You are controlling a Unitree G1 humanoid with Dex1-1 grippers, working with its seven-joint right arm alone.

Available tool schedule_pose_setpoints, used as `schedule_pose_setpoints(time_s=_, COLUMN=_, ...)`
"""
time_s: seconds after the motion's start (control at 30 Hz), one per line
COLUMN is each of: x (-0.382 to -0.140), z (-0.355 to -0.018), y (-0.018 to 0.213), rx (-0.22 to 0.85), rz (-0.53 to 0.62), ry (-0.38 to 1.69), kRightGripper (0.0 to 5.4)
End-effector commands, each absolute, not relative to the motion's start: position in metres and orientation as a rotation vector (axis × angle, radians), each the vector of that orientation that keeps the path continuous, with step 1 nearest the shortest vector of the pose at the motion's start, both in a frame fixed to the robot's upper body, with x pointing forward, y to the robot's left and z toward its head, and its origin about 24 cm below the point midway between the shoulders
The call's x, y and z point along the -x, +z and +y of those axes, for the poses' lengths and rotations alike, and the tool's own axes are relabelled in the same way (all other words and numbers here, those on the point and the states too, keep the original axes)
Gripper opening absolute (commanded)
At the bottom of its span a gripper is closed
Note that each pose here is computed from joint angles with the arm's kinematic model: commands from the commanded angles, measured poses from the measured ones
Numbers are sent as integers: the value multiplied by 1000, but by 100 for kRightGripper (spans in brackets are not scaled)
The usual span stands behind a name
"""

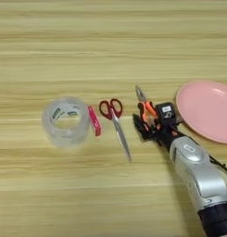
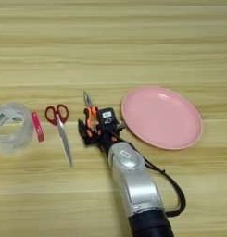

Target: Move the objects on the table

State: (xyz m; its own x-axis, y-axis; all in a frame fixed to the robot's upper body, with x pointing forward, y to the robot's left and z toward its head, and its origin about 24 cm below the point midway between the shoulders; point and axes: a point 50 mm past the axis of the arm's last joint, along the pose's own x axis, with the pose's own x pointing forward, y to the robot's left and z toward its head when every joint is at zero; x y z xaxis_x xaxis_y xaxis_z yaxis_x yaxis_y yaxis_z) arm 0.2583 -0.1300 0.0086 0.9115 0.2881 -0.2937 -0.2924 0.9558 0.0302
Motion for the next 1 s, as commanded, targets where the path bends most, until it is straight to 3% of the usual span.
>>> schedule_pose_setpoints(time_s=0.03, x=-268, z=-127, y=37, rx=37, rz=149, ry=304, kRightGripper=492)
schedule_pose_setpoints(time_s=0.17, x=-265, z=-127, y=47, rx=46, rz=97, ry=310, kRightGripper=537)
schedule_pose_setpoints(time_s=0.4, x=-249, z=-128, y=62, rx=52, rz=10, ry=373, kRightGripper=537)
schedule_pose_setpoints(time_s=0.73, x=-221, z=-120, y=56, rx=62, rz=31, ry=500, kRightGripper=537)
schedule_pose_setpoints(time_s=1.0, x=-209, z=-94, y=46, rx=27, rz=63, ry=616, kRightGripper=537)
